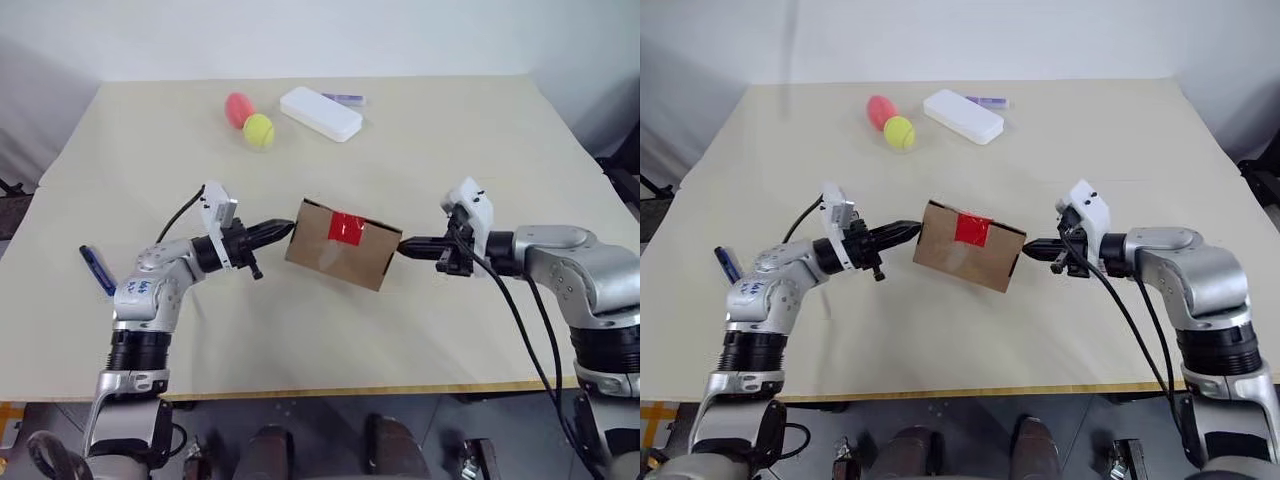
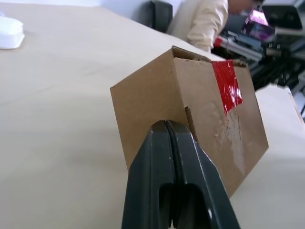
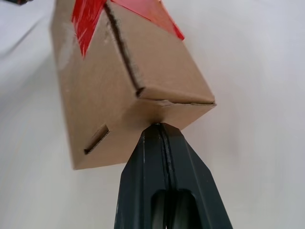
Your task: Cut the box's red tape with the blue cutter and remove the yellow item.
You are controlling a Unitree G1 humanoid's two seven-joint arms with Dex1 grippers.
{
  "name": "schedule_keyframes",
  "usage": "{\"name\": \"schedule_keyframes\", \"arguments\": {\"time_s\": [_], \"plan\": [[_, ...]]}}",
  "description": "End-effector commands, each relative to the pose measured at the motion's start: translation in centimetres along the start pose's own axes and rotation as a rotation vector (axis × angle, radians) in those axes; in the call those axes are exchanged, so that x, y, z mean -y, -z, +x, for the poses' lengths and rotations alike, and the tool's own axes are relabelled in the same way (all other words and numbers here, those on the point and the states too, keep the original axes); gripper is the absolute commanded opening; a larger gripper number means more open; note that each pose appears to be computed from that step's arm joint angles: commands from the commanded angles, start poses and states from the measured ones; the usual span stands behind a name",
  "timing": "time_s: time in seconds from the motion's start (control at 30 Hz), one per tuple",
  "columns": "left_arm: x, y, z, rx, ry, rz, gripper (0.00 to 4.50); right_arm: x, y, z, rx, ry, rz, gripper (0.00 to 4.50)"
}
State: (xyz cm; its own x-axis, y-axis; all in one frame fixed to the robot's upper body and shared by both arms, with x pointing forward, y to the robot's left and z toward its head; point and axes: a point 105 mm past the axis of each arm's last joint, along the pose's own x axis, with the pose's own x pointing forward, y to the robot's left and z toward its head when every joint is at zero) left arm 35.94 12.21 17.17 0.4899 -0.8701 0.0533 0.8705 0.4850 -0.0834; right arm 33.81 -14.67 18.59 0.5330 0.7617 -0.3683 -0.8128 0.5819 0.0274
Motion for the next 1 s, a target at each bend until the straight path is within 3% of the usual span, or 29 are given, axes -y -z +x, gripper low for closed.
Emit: {"name": "schedule_keyframes", "arguments": {"time_s": [0.03,0.3,0.6,1.0], "plan": [[0.8,0.4,1.8,0.0,0.055,0.026,0.01,-0.6,-1.5,1.6,0.059,-0.044,-0.061,0.0],[0.2,2.2,1.6,-0.045,0.022,0.046,0.01,-1.1,0.3,2.7,0.007,-0.053,-0.06,0.0],[2.0,4.5,3.0,-0.141,0.12,0.022,0.01,-4.4,1.5,1.2,-0.035,-0.138,-0.043,0.0],[2.7,4.4,5.9,-0.118,0.178,0.065,0.01,-4.0,3.6,-1.8,-0.069,-0.008,0.039,0.0]]}}
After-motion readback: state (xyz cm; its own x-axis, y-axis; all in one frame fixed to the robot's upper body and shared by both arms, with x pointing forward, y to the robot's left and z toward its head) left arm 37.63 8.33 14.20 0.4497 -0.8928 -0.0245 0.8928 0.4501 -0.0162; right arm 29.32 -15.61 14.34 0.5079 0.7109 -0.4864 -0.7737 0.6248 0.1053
